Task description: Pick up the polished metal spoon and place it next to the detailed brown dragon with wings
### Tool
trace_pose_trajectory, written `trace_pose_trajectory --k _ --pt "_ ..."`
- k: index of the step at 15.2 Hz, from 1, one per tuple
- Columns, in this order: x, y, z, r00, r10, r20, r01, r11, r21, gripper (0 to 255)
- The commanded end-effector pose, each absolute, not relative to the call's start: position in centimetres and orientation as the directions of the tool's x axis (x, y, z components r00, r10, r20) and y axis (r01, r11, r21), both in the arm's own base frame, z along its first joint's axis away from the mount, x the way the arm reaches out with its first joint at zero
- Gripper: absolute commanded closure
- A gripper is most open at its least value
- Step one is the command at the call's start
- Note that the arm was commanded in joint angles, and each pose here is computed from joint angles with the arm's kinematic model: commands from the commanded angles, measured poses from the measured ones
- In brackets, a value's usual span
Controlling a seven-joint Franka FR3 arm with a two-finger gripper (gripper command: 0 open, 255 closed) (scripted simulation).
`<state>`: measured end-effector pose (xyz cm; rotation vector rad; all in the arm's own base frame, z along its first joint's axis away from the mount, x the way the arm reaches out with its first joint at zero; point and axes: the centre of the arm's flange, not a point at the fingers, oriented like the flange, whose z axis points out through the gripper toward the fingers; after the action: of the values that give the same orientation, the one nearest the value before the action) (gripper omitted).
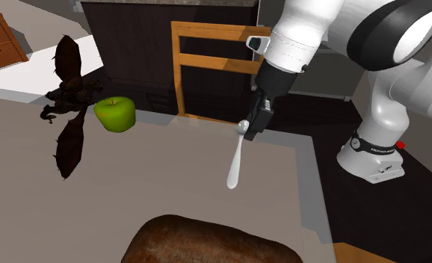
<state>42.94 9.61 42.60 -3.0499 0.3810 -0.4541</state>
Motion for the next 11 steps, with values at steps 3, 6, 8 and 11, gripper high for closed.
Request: trace_pose_trajectory --k 3,6,8,11 --pt "43.0 9.5 44.8 0.927 -0.246 0.282 -0.236 -0.969 -0.070 255" --pt "43.0 9.5 46.4 0.927 -0.246 0.282 -0.236 -0.969 -0.070 255" --pt "43.0 9.5 47.4 0.927 -0.246 0.282 -0.236 -0.969 -0.070 255" --pt "43.0 9.5 49.0 0.927 -0.246 0.282 -0.236 -0.969 -0.070 255"
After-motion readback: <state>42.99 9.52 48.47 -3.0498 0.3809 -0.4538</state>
